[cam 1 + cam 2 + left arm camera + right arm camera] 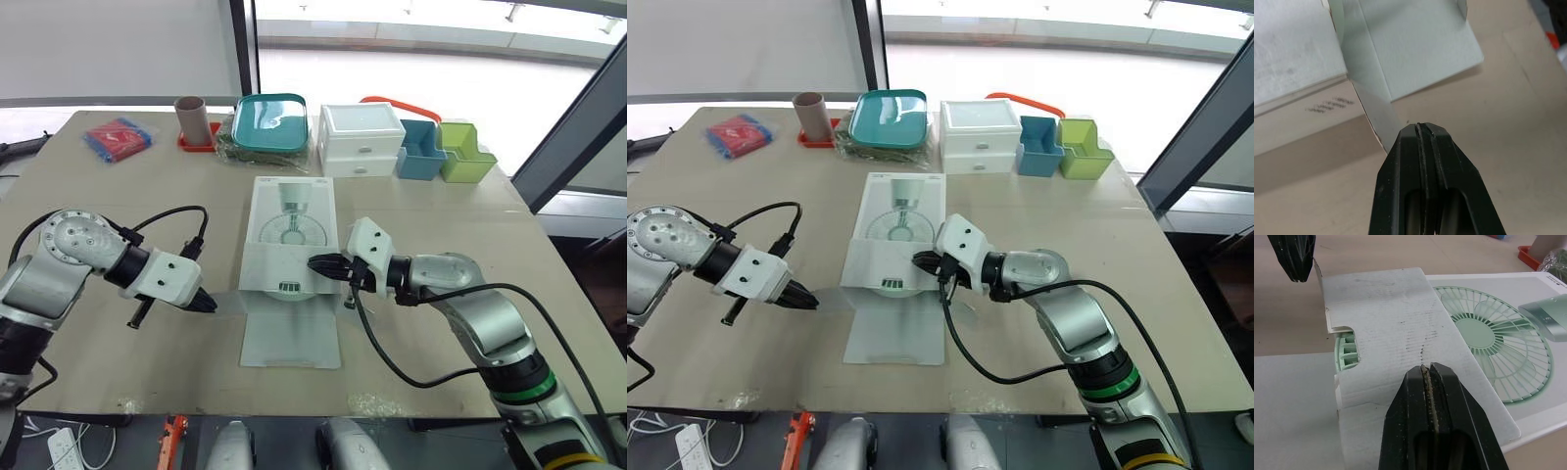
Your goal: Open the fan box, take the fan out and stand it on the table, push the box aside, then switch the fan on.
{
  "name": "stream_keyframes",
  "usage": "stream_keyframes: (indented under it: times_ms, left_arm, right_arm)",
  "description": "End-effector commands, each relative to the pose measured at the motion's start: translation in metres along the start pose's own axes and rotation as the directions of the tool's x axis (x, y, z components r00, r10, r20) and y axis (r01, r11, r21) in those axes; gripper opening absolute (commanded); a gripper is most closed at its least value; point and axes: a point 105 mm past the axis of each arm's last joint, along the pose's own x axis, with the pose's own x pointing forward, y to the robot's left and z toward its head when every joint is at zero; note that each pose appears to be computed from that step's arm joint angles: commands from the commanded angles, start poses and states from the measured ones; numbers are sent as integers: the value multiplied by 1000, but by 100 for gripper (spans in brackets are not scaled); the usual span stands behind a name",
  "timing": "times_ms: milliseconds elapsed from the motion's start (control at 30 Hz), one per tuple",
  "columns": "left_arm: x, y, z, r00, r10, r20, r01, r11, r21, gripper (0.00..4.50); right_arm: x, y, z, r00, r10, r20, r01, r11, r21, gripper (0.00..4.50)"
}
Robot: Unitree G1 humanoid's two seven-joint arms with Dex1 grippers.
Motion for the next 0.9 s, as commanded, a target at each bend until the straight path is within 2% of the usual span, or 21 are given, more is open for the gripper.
stream_keyframes:
  times_ms: [33, 167, 400, 567, 900]
  left_arm:
    - [1, 13, 2, 990, 139, 33, -138, 990, -13, 19]
    - [2, 12, 3, 987, 150, 57, -148, 988, -48, 19]
    - [4, 11, 13, 953, 239, 188, -198, 956, -215, 19]
    - [10, 6, 17, 936, 269, 229, -198, 936, -291, 19]
    - [18, 6, 11, 923, 320, 213, -236, 909, -344, 19]
  right_arm:
    - [-1, 0, 1, 1000, -8, 0, 8, 1000, -8, 6]
    - [-1, 0, 1, 1000, -8, -1, 8, 1000, -8, 6]
    - [0, -2, 0, 1000, -10, 0, 10, 1000, -7, 6]
    - [0, -1, 1, 1000, -7, 2, 7, 1000, -6, 6]
    - [-1, 0, 1, 1000, -1, -2, 1, 1000, -5, 6]
